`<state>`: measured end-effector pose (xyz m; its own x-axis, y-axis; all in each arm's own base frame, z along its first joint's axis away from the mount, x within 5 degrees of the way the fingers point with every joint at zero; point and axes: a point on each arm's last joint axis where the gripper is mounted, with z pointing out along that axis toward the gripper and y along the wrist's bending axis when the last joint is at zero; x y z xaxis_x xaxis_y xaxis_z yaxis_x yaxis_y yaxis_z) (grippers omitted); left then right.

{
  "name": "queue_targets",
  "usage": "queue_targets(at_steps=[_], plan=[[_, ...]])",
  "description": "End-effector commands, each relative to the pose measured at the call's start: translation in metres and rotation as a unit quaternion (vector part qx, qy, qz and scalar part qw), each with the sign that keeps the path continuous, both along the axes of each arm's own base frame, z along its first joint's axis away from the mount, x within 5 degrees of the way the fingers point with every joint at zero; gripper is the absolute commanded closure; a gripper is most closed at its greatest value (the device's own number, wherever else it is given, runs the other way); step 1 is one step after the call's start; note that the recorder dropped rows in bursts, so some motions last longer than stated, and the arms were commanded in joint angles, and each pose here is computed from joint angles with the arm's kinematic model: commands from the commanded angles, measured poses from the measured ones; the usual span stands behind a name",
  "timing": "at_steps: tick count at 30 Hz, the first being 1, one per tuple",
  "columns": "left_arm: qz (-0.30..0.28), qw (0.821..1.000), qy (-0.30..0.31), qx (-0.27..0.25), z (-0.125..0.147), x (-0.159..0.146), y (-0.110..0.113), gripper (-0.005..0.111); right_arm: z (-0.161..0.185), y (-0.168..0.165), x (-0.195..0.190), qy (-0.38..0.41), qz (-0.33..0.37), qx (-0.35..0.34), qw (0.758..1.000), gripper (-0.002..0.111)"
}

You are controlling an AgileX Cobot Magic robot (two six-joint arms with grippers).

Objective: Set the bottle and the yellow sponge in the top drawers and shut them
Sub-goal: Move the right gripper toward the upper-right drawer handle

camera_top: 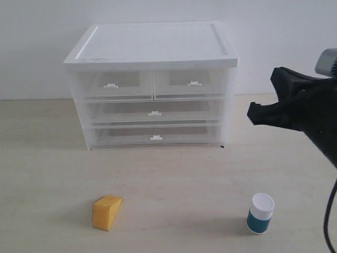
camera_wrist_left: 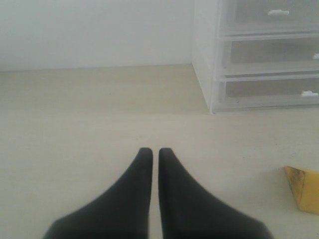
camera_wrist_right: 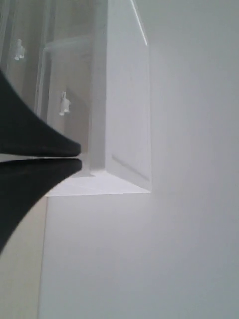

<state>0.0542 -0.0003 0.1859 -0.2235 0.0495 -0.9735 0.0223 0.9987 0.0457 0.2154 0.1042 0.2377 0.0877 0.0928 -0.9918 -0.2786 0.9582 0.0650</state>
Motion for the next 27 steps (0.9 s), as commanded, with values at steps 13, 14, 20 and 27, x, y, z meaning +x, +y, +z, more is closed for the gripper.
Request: queue_targets(at_steps=[13, 14, 20, 27], plan=[[0.000, 1.000, -0.002, -0.002, -0.001, 0.000, 0.000, 0.103, -0.048, 0.067, 0.049, 0.019, 0.028, -0.002, 0.999, 0.108], [0.000, 1.000, -0.002, -0.002, -0.001, 0.000, 0.000, 0.103, -0.051, 0.069, 0.052, 0.022, 0.028, -0.004, 0.999, 0.108], [0.000, 1.000, -0.002, -0.002, -0.001, 0.000, 0.000, 0.103, -0.063, 0.085, 0.065, 0.005, 0.051, -0.040, 0.998, 0.108], [0.000, 1.000, -0.002, -0.002, -0.001, 0.000, 0.000, 0.103, -0.072, 0.096, 0.081, 0.014, 0.044, -0.035, 0.998, 0.075]])
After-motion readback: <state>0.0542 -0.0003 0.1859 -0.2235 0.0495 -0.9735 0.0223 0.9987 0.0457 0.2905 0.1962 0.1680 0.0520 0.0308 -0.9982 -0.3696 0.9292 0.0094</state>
